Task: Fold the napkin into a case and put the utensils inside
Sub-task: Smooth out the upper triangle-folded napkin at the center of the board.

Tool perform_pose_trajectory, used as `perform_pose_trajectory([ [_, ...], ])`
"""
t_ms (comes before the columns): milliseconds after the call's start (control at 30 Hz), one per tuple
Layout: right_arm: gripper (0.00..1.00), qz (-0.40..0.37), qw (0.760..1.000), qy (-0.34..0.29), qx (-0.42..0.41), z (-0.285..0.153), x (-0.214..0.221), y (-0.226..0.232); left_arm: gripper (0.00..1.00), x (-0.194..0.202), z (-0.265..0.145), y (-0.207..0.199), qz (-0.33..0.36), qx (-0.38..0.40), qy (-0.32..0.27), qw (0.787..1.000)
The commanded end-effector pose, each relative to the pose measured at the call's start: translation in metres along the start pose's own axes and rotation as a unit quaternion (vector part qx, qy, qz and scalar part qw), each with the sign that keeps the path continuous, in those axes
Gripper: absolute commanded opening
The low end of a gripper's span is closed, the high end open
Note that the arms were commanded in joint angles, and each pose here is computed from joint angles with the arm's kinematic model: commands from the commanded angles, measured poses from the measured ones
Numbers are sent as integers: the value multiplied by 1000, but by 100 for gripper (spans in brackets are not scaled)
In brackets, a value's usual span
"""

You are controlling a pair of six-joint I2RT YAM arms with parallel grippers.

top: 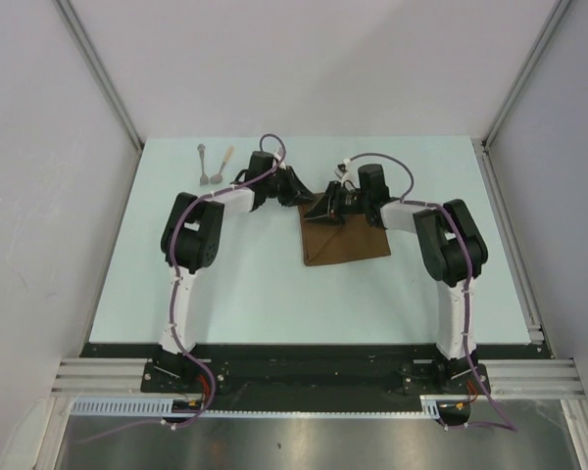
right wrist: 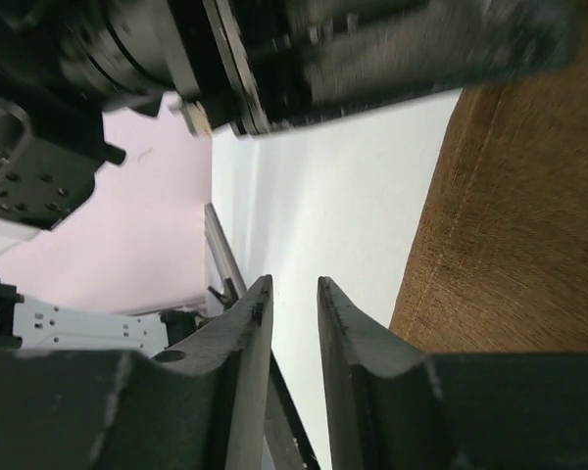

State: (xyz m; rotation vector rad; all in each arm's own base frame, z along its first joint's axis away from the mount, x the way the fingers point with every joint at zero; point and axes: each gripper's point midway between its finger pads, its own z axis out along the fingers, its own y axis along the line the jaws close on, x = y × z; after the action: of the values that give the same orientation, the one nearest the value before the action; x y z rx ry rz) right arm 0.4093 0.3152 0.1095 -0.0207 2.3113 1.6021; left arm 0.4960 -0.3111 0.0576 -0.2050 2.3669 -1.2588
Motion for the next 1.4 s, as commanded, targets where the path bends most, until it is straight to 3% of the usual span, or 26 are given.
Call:
perform_pose_trajectory([
  [0, 28, -14, 999, -3, -44, 11, 2, 4, 20, -21, 4, 7, -5, -2, -18, 1000],
  [200, 25, 0, 999, 30, -41, 32, 30, -14, 10, -9, 13, 43, -65, -32, 1, 997],
  [367, 24, 22, 997, 62, -27, 39, 70, -34, 0, -18, 15, 50, -73, -44, -3, 996],
  [667, 22, 20, 996, 88, 26, 14, 117, -53, 0, -11, 18, 59, -88, -57, 10, 994],
  [1000, 23, -42, 998, 36, 7, 8, 41, -2, 0, -16, 11, 44, -69, -46, 11, 997],
  [1200, 23, -22, 1000, 5, -5, 21, 0, -19, 2, -37, -8, 1, -33, -16, -6, 999],
  [1367, 22, -13, 1000, 2, -12, 36, -13, -31, 7, -39, -13, -7, -32, -13, -9, 999],
])
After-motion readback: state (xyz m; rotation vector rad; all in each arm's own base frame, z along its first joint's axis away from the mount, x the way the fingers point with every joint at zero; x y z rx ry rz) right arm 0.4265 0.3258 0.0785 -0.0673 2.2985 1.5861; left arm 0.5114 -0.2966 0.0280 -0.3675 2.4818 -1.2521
